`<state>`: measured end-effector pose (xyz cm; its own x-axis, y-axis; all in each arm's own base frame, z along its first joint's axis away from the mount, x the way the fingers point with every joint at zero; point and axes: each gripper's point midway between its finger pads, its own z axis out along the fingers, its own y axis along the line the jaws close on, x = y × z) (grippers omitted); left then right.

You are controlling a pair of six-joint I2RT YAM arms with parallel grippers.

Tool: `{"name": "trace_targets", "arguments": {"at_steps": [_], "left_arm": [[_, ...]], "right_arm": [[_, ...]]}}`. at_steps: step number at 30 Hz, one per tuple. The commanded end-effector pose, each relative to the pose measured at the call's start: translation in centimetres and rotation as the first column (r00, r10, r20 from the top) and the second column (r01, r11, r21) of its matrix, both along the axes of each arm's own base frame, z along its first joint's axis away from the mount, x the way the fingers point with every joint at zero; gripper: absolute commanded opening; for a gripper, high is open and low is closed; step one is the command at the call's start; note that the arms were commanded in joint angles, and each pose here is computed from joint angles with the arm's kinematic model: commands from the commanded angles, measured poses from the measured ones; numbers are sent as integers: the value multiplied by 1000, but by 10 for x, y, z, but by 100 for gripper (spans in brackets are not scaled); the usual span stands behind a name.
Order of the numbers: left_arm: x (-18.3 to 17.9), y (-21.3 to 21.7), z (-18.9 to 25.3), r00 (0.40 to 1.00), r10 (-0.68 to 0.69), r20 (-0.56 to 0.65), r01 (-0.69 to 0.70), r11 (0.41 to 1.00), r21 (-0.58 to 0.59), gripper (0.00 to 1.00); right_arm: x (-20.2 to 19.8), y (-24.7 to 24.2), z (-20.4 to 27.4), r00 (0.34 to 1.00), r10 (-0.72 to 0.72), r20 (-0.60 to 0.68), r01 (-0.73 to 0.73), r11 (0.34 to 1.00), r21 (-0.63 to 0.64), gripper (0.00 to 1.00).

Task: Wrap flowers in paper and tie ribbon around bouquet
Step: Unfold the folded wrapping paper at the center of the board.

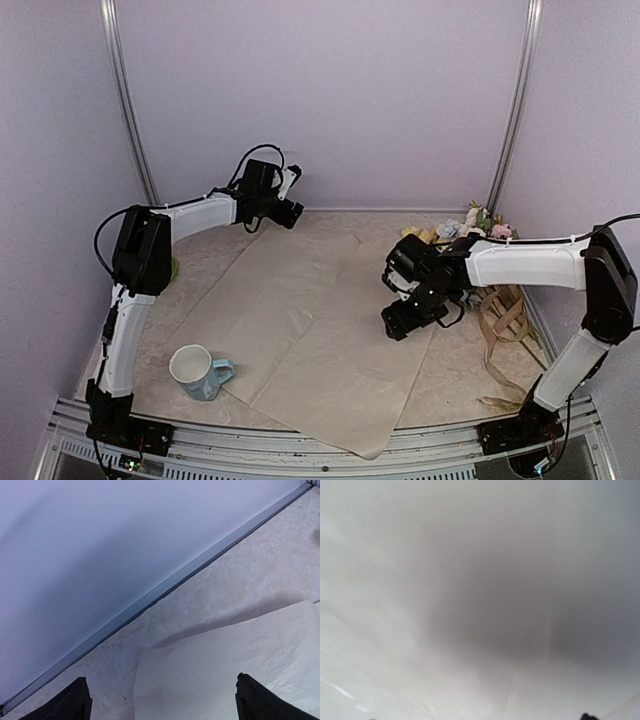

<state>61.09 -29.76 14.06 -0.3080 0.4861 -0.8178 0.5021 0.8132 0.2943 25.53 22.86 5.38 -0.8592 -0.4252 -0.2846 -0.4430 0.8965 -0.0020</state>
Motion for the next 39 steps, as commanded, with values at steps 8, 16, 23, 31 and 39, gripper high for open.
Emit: {"name": "trace_targets", "arguments": {"at_steps": [8, 16, 23, 31, 39], "left_arm": [[-110, 9, 38, 971, -2, -241, 0, 1000, -6, 72], [-239, 30, -80, 804, 1, -595, -32, 999, -41, 57], [-250, 41, -135, 746, 50, -664, -28, 999, 43, 64], [-224, 31, -174, 746, 50, -664, 36, 993, 116, 64], [-192, 11, -165, 786, -7, -618, 70, 995, 77, 64]], "right_arm": [[125, 2, 32, 972, -2, 236, 7, 1000, -20, 78], [164, -8, -5, 980, 24, 197, -18, 999, -33, 70], [145, -31, -39, 993, -20, 120, 23, 999, -22, 68], [118, -67, -56, 990, -118, 76, 121, 992, -33, 68], [125, -82, -51, 980, -182, 81, 182, 983, -1, 66]]}}
